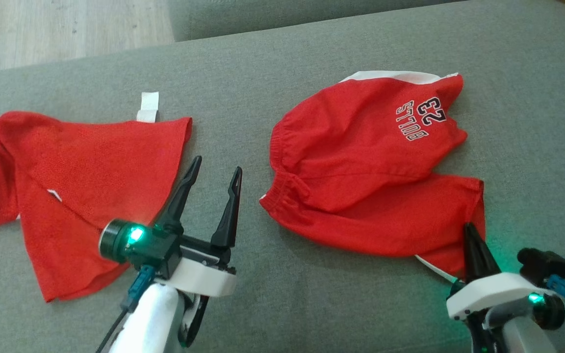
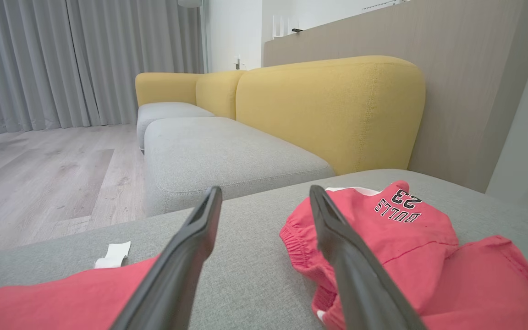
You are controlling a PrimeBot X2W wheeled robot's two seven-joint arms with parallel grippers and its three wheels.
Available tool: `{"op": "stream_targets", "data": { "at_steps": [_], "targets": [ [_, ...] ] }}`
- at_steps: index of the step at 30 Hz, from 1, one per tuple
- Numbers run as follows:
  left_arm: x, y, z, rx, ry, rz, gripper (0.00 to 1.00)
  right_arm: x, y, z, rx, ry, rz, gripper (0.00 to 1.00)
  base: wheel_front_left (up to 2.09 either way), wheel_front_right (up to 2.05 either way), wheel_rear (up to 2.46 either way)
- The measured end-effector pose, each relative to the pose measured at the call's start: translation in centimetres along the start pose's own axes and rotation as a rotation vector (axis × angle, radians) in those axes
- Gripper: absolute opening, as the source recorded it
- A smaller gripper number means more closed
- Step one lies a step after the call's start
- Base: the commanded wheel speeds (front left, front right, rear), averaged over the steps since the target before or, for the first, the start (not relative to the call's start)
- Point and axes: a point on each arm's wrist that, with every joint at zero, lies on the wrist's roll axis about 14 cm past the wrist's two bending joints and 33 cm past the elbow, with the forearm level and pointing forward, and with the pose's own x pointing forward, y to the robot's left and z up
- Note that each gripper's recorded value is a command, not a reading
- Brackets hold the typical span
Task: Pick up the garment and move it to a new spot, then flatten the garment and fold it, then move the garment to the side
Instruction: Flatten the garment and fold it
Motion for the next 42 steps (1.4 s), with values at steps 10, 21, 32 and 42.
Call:
{"op": "stream_targets", "data": {
  "at_steps": [10, 21, 32, 42],
  "targets": [
    [-0.3, 0.2, 0.0, 0.003, 0.002, 0.006, 1.00, 2.0, -0.5, 5.9, -0.009, -0.132, -0.016, 0.00, 0.00, 0.00, 0.00],
    [-0.9, 1.9, -0.6, 0.004, 0.021, 0.054, 1.00, 5.1, -2.8, 8.2, -0.106, -0.107, -0.087, 0.00, 0.00, 0.00, 0.00],
    [-0.5, 1.6, -0.5, -0.004, 0.014, 0.049, 1.00, 4.6, -3.3, 10.1, -0.190, -0.209, -0.116, 1.00, 0.00, 0.00, 0.00],
    [0.9, -0.5, 0.5, -0.010, -0.019, -0.014, 1.00, -0.3, -3.3, 9.8, -0.180, -0.321, -0.099, 1.00, 0.00, 0.00, 0.00]
  ]
}}
